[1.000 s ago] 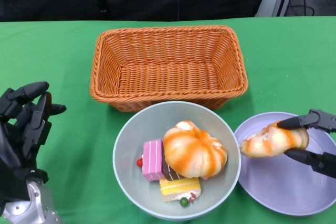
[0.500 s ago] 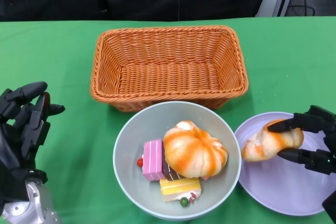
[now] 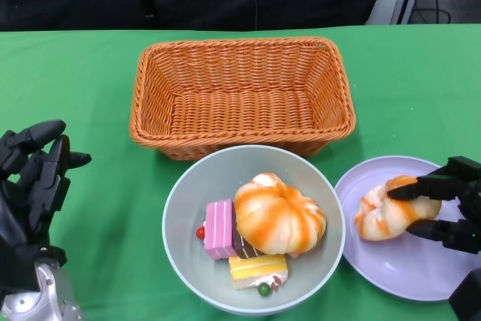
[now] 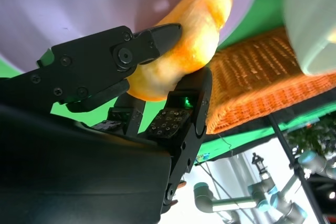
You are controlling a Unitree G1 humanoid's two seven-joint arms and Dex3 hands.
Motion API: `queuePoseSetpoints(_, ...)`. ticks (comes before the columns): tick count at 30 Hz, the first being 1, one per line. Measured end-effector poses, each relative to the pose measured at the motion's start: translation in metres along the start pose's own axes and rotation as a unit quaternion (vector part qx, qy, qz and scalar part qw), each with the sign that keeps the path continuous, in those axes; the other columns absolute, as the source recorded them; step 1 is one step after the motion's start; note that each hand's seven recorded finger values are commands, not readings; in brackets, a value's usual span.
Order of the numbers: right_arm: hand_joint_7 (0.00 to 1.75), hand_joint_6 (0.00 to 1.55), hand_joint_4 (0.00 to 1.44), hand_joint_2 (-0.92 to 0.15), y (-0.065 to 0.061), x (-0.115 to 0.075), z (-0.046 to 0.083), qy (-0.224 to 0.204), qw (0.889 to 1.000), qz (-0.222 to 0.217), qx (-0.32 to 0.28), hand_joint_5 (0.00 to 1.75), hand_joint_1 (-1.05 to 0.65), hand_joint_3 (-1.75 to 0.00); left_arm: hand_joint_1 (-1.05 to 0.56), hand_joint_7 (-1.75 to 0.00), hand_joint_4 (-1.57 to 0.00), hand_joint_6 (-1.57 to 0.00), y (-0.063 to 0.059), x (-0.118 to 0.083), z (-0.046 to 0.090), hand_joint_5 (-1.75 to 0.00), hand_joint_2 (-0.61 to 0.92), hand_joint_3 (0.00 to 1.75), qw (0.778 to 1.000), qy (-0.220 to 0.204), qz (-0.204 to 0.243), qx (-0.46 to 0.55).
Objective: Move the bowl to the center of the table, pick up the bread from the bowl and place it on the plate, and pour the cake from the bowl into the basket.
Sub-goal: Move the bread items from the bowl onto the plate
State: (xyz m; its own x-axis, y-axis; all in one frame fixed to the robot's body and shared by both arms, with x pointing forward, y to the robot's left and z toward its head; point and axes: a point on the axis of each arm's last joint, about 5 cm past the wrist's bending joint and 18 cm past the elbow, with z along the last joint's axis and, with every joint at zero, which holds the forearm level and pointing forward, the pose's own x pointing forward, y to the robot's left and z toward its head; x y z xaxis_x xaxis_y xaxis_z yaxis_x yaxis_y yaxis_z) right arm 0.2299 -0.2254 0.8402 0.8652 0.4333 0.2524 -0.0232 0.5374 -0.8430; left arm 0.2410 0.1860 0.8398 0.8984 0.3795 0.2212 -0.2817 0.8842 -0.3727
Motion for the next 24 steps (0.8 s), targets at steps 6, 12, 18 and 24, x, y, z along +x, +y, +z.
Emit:
queuePoseSetpoints(6, 0.24, 1.12, 0.92, -0.90, 0.0017, 0.0028, -0.0014, -0.033, 0.998, 0.020, -0.053, 0.93, -0.07, -0.01, -0.19, -0.57, -0.89, -1.02, 0.0002, -0.0005, -0.0003, -1.11, 0.92, 0.19, 1.000, 0.002, -0.003, 0.001)
queuePoseSetpoints(12, 0.19, 1.12, 0.93, -0.90, -0.0001, 0.0055, -0.0031, -0.021, 0.997, 0.039, -0.060, 0.91, -0.07, 0.00, -0.17, -0.56, -0.89, -1.02, -0.0002, -0.0005, -0.0004, -1.11, 0.92, 0.21, 1.000, 0.002, -0.006, 0.003)
queuePoseSetpoints(18, 0.05, 1.05, 0.87, -0.84, -0.0005, 0.0058, -0.0037, -0.008, 0.998, 0.040, -0.058, 0.72, -0.15, 0.00, -0.18, -0.56, -0.90, -1.03, -0.0003, -0.0005, -0.0004, -1.11, 0.92, 0.20, 1.000, 0.002, -0.006, 0.003)
queuePoseSetpoints(24, 0.00, 0.85, 0.76, -0.85, 0.0002, 0.0051, -0.0039, 0.000, 0.998, 0.033, -0.059, 0.25, -0.39, -0.01, -0.18, -0.57, -0.89, -1.04, -0.0010, -0.0005, -0.0005, -1.12, 0.92, 0.20, 1.000, 0.003, -0.012, 0.007)
